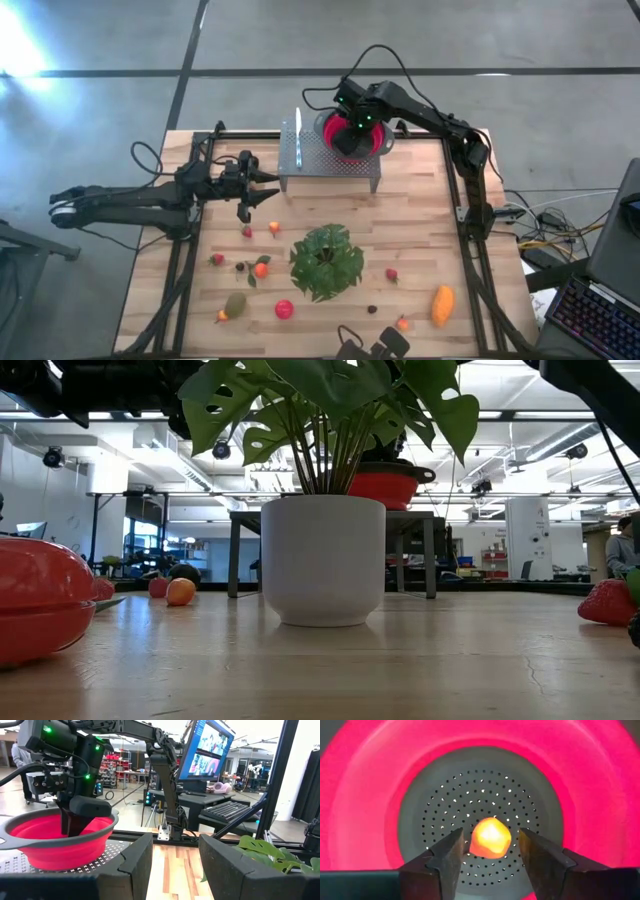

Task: Pick & Place Fruit
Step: Put the yellow mango into the red strainer bowl on the shelf

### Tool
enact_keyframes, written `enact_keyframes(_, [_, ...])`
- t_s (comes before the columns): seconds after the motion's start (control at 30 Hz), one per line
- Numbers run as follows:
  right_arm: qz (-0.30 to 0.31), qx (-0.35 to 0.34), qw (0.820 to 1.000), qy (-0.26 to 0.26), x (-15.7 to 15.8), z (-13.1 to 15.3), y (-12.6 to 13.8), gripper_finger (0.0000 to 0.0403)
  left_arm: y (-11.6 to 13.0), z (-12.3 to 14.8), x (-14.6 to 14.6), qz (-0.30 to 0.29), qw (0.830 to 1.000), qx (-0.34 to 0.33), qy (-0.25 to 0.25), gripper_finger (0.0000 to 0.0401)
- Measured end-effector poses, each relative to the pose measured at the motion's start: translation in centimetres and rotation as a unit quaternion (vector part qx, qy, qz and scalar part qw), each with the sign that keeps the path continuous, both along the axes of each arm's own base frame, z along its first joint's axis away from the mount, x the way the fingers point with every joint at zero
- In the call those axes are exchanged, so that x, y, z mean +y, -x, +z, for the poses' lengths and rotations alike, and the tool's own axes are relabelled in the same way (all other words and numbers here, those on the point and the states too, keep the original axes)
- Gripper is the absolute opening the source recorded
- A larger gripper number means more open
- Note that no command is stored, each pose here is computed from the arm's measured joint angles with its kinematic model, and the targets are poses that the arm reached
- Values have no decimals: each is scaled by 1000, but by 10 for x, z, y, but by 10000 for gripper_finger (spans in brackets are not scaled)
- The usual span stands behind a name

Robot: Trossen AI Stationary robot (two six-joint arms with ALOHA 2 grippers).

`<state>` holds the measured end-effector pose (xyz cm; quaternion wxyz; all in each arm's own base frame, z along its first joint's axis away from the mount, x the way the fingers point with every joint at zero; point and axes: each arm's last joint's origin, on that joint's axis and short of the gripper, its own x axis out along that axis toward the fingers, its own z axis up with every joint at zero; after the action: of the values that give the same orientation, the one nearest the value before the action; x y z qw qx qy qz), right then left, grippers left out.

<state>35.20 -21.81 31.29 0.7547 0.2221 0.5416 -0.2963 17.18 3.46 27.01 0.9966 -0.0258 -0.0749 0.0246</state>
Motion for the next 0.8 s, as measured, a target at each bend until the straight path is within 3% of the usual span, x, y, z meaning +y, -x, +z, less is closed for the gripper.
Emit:
enact_keyframes(0.17, [12, -7, 1000, 9, 0, 6, 0, 218, 0, 0, 0, 0, 1000, 0, 0, 167])
enact_keyframes(0.4, [20, -49, 998, 38, 2, 36, -1, 236, 0, 0, 0, 0, 1000, 0, 0, 167])
enact_keyframes(0.8, [58, -77, 994, 55, 41, 90, 15, 215, 0, 0, 0, 0, 1000, 1, 0, 167])
